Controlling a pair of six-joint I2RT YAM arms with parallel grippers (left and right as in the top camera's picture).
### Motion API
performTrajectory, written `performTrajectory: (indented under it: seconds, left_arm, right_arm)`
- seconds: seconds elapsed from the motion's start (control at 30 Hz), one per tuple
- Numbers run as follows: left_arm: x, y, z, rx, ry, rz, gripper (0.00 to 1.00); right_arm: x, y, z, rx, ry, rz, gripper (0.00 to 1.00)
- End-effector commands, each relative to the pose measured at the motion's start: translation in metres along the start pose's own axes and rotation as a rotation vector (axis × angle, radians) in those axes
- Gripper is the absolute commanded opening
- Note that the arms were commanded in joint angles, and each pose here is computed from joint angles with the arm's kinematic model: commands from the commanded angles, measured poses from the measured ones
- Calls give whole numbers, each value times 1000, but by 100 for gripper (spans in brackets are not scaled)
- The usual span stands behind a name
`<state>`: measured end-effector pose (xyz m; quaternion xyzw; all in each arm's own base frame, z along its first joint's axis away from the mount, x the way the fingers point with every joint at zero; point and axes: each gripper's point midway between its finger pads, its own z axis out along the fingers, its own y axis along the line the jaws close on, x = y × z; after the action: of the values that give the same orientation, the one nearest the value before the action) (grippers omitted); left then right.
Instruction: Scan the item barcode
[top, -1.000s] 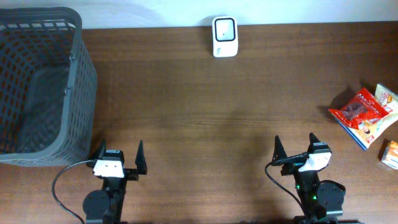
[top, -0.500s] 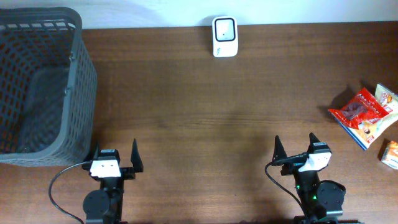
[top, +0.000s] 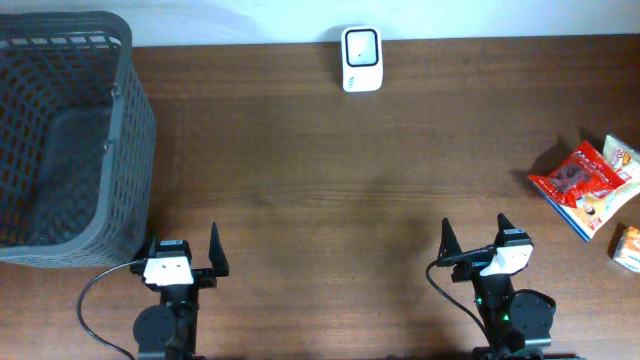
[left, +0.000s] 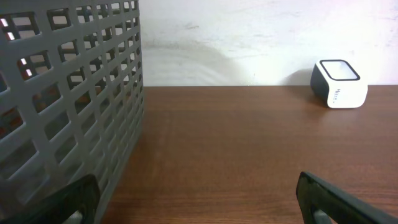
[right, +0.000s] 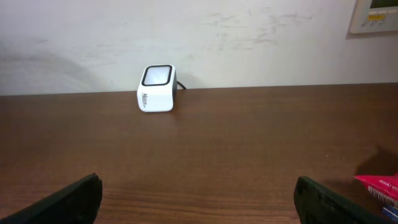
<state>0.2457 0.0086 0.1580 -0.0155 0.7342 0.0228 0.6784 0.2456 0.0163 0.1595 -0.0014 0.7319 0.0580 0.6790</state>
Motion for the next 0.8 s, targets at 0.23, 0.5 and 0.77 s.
performTrajectory:
  seconds: [0.23,0.5,0.77]
  left_arm:
    - [1,3,0,-15,-2,8,99]
    - [1,3,0,-15,-2,8,99]
    - [1,3,0,-15,-2,8,99]
  right_arm:
    - [3,-4,0,17,2,5,98]
    - [3,-4,0,17,2,5,98]
    - [3,-4,0,17,2,5,98]
